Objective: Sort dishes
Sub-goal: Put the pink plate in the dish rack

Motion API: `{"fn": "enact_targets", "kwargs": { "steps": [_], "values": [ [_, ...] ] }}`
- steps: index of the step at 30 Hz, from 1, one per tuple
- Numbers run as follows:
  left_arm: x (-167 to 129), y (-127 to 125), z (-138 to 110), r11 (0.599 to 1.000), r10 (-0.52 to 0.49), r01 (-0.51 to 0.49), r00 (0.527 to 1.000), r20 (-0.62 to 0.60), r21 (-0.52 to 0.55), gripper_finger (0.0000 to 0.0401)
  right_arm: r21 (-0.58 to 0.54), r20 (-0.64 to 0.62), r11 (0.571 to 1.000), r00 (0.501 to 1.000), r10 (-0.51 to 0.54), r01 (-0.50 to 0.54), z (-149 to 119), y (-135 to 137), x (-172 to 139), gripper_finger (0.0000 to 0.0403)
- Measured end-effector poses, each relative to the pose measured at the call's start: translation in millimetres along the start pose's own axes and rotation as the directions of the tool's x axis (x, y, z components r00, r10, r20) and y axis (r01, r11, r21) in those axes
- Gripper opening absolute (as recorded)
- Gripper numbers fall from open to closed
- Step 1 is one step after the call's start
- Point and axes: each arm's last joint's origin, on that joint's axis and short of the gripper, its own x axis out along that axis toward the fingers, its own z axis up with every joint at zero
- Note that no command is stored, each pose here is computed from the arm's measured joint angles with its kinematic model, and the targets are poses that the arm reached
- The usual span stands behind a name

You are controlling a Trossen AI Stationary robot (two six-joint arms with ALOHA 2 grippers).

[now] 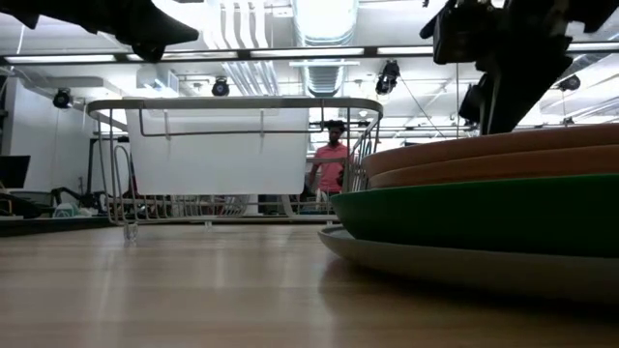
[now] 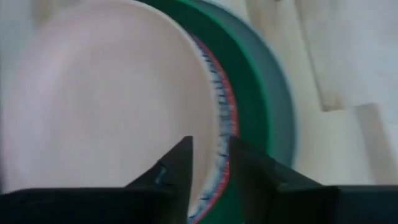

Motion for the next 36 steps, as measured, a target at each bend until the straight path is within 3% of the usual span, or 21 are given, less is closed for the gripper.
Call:
{"fn": "enact_targets", "kwargs": {
  "steps": [4, 9, 27, 36],
  "values": [
    [0, 0, 0, 1.0, 0.0, 0.0, 1.0, -0.004, -0.007, 0.0, -0.056, -0.017, 0.994, 0.995, -0.097, 0.096, 1, 3, 2, 0.0133],
    [0, 0, -1, 1.0, -0.001, 0.001, 1.0, -0.005, -0.015, 0.0, -0.062, -0.017, 0.992, 0.993, -0.113, 0.112, 2, 3, 4, 0.0152],
    [0, 0, -1, 1.0, -0.002, 0.001, 1.0, -0.006, -0.015, 0.0, 0.007, 0.008, 0.995, 0.995, -0.1, 0.1, 4, 4, 7, 0.0144],
    [0, 0, -1, 1.0, -0.002, 0.002, 1.0, -0.008, -0.015, 0.0, -0.059, -0.038, 0.991, 0.992, -0.124, 0.122, 1, 8, 26, 0.0143]
  ]
}}
